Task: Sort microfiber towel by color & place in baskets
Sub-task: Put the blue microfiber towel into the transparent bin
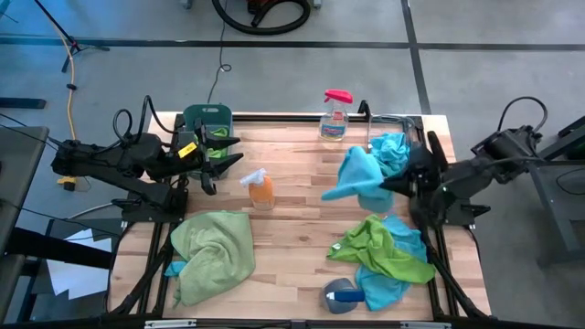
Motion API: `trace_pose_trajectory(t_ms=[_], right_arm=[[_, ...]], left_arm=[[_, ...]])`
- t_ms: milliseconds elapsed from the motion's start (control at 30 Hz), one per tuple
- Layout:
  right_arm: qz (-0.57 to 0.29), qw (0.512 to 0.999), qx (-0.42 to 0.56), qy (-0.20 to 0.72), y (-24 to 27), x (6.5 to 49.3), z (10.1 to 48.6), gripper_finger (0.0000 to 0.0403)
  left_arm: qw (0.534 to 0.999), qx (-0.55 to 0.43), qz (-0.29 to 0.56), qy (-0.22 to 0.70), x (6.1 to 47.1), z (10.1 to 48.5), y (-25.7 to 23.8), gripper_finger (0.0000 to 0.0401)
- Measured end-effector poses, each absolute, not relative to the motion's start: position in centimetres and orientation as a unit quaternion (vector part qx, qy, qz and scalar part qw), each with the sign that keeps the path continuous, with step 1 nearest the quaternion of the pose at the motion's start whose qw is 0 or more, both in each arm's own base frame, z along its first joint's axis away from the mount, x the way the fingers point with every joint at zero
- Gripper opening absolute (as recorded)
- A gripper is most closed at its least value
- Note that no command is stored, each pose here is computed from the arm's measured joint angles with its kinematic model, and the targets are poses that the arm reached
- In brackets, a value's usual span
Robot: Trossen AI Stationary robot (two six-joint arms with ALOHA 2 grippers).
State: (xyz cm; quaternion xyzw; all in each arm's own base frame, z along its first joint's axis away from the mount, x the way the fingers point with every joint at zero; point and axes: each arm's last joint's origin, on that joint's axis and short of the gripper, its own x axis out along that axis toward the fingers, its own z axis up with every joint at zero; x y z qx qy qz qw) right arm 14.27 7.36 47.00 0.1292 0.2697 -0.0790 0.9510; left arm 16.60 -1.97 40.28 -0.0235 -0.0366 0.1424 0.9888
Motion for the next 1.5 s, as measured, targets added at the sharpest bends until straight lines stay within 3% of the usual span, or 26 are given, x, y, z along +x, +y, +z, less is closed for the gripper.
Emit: trace_pose_trajectory(t_ms=[133, 333, 500, 833, 1100, 1300, 1500], right_arm=[[-0.127, 0.944, 0.111, 0.283, 5.9, 14.6, 46.7, 0.0], [-0.347, 0.872, 0.141, 0.316, 1.6, 13.3, 45.2, 0.0], [-0.431, 0.84, 0.158, 0.29, -1.5, 12.8, 45.3, 0.0], [-0.554, 0.735, 0.125, 0.372, -7.1, 12.5, 43.4, 0.0], [-0.495, 0.68, 0.078, 0.535, -10.7, 12.0, 39.4, 0.0], [-0.347, 0.712, 0.011, 0.611, -11.9, 12.4, 37.2, 0.0], [-0.275, 0.727, -0.049, 0.628, -12.7, 13.6, 34.2, 0.0]], left_arm=[[0.989, -0.024, 0.142, -0.037, 16.6, 40.3, -2.0, 0.0182], [0.989, -0.024, 0.142, -0.037, 16.6, 40.3, -2.0, 0.0182], [0.989, -0.024, 0.144, -0.037, 16.6, 40.3, -2.0, 0.0182], [0.986, -0.025, 0.163, -0.038, 16.6, 40.3, -1.9, 0.0182], [0.986, -0.025, 0.163, -0.038, 16.6, 40.3, -1.9, 0.0182], [0.985, -0.025, 0.163, -0.038, 16.6, 40.3, -1.9, 0.0182], [0.985, -0.026, 0.163, -0.039, 16.6, 40.3, -1.9, 0.0182]])
